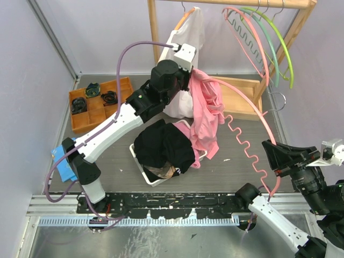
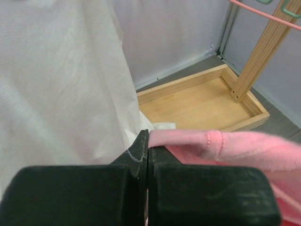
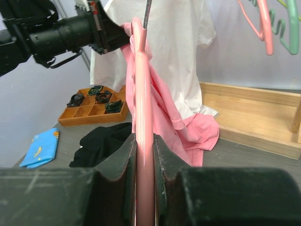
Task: Remove the t-shirt from the hanger
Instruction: Remove the T-shirt from the hanger, then place the T-shirt in the bin, then place the hanger on the clothesline.
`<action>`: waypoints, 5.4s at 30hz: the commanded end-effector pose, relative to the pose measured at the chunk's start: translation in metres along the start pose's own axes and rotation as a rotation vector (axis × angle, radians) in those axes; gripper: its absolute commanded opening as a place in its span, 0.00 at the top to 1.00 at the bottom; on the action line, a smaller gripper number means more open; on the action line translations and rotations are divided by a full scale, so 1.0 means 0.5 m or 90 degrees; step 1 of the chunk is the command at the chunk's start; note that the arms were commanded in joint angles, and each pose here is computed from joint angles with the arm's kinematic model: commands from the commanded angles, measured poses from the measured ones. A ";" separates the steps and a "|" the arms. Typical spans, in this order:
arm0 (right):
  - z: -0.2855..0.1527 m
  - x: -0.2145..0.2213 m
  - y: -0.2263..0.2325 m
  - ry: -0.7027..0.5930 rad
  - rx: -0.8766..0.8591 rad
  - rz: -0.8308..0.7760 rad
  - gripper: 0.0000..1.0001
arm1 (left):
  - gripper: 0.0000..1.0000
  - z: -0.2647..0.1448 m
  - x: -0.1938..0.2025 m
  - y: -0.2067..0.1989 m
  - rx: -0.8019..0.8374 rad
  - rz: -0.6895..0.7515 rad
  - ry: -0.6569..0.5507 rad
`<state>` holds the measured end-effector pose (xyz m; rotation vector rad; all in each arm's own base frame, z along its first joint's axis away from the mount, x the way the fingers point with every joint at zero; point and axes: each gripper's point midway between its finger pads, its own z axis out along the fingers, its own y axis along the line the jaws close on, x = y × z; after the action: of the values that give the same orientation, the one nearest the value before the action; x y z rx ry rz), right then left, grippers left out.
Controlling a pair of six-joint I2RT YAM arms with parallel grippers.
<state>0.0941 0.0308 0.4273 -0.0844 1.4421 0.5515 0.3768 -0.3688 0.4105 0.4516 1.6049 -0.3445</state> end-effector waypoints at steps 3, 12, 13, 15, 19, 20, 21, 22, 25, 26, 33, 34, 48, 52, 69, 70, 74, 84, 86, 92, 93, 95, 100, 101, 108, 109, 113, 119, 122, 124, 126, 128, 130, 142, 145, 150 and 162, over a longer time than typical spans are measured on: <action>0.009 -0.089 0.063 -0.105 -0.094 0.014 0.99 | 1.00 0.029 -0.019 -0.018 0.025 -0.008 0.002; 0.016 -0.128 0.058 -0.154 -0.077 0.029 0.99 | 1.00 0.038 0.009 -0.054 0.073 -0.024 0.036; 0.016 -0.135 0.046 -0.165 -0.054 0.038 0.99 | 1.00 0.032 0.007 -0.055 0.077 -0.030 0.034; 0.016 -0.145 0.018 -0.185 -0.005 0.049 0.99 | 1.00 0.005 -0.016 -0.052 0.090 -0.044 0.014; 0.023 -0.141 -0.032 -0.190 0.087 0.054 0.99 | 1.00 -0.056 -0.069 -0.061 0.139 -0.065 -0.022; 0.026 -0.136 -0.044 -0.184 0.110 0.051 0.99 | 1.00 -0.076 -0.088 -0.064 0.155 -0.071 -0.034; 0.033 -0.125 -0.056 -0.170 0.134 0.045 0.99 | 1.00 -0.098 -0.108 -0.068 0.172 -0.079 -0.049; 0.035 -0.119 -0.067 -0.162 0.155 0.043 0.99 | 1.00 -0.121 -0.128 -0.070 0.188 -0.088 -0.064; 0.038 -0.099 -0.092 -0.144 0.202 0.039 0.99 | 1.00 -0.196 -0.186 -0.066 0.231 -0.123 -0.122; 0.038 -0.094 -0.098 -0.143 0.213 0.038 0.99 | 1.00 -0.224 -0.207 -0.059 0.239 -0.132 -0.145; 0.048 -0.061 -0.109 -0.127 0.227 0.025 0.99 | 1.00 -0.404 -0.306 0.059 0.182 -0.140 -0.258; 0.053 -0.057 -0.108 -0.123 0.226 0.023 0.99 | 1.00 -0.434 -0.318 0.079 0.172 -0.142 -0.276; 0.087 -0.033 -0.095 -0.098 0.211 0.018 0.99 | 1.00 -0.549 -0.346 0.162 0.121 -0.131 -0.318; 0.089 -0.034 -0.089 -0.095 0.202 0.024 0.99 | 1.00 -0.537 -0.330 0.159 0.116 -0.124 -0.304; 0.090 -0.027 -0.088 -0.081 0.202 0.023 0.99 | 1.00 -0.350 -0.067 0.026 0.179 -0.159 -0.099; 0.089 -0.027 -0.090 -0.081 0.204 0.022 0.99 | 1.00 -0.340 -0.047 0.022 0.175 -0.164 -0.085; 0.089 -0.025 -0.089 -0.080 0.203 0.022 0.99 | 1.00 -0.309 0.032 0.005 0.158 -0.198 -0.031; 0.107 -0.012 -0.077 -0.068 0.183 0.017 0.99 | 1.00 -0.288 0.255 -0.039 0.074 -0.244 0.110; 0.112 -0.011 -0.075 -0.065 0.181 0.013 0.99 | 1.00 -0.291 0.323 -0.051 0.062 -0.240 0.152; 0.130 -0.015 -0.067 -0.066 0.173 0.005 0.99 | 1.00 -0.313 0.491 -0.055 0.009 -0.242 0.245; 0.134 -0.016 -0.066 -0.066 0.173 0.003 0.99 | 1.00 -0.316 0.513 -0.053 0.002 -0.242 0.256; 0.143 -0.019 -0.061 -0.064 0.167 -0.003 0.99 | 1.00 -0.323 0.553 -0.045 -0.018 -0.239 0.282; 0.174 -0.028 -0.051 -0.059 0.162 -0.029 0.99 | 1.00 -0.335 0.634 -0.054 -0.024 -0.235 0.345; 0.183 -0.029 -0.049 -0.057 0.161 -0.036 0.99 | 1.00 -0.339 0.643 -0.063 -0.011 -0.244 0.351; 0.254 -0.046 -0.035 -0.036 0.172 -0.070 0.99 | 1.00 -0.357 0.705 -0.089 0.018 -0.252 0.413; 0.262 -0.053 -0.033 -0.038 0.174 -0.074 0.99 | 1.00 -0.360 0.704 -0.090 0.022 -0.253 0.414; 0.297 -0.078 -0.032 -0.039 0.194 -0.096 0.99 | 1.00 -0.378 0.701 -0.091 0.037 -0.250 0.426; 0.362 -0.086 -0.038 -0.052 0.224 -0.154 0.99 | 1.00 -0.404 0.663 -0.103 0.084 -0.268 0.418; 0.384 -0.097 -0.030 -0.064 0.221 -0.161 0.99 | 0.88 -0.417 0.634 -0.109 0.111 -0.281 0.404; 0.392 -0.108 -0.026 -0.074 0.218 -0.164 0.99 | 0.60 -0.427 0.602 -0.107 0.125 -0.292 0.381; 0.401 -0.120 -0.022 -0.082 0.218 -0.171 0.99 | 0.43 -0.434 0.567 -0.108 0.147 -0.304 0.355; 0.411 -0.132 -0.018 -0.088 0.218 -0.181 0.99 | 0.29 -0.445 0.529 -0.104 0.164 -0.317 0.326; 0.425 -0.137 -0.017 -0.087 0.222 -0.193 0.99 | 0.20 -0.458 0.485 -0.098 0.183 -0.328 0.294; 0.506 -0.172 -0.011 -0.101 0.254 -0.244 0.99 | 0.02 -0.523 0.318 -0.034 0.218 -0.340 0.156; 0.524 -0.176 -0.014 -0.103 0.261 -0.252 0.99 | 0.02 -0.529 0.302 -0.024 0.221 -0.340 0.133; 0.552 -0.180 -0.023 -0.106 0.265 -0.258 0.99 | 0.02 -0.541 0.285 -0.014 0.235 -0.335 0.098; 0.615 -0.198 -0.072 -0.115 0.272 -0.268 0.99 | 0.02 -0.570 0.246 0.030 0.228 -0.329 0.024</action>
<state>0.3888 0.0918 0.5057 -0.0494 1.4414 -0.1616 0.1255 -0.2179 0.3057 0.3121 1.7374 -1.0592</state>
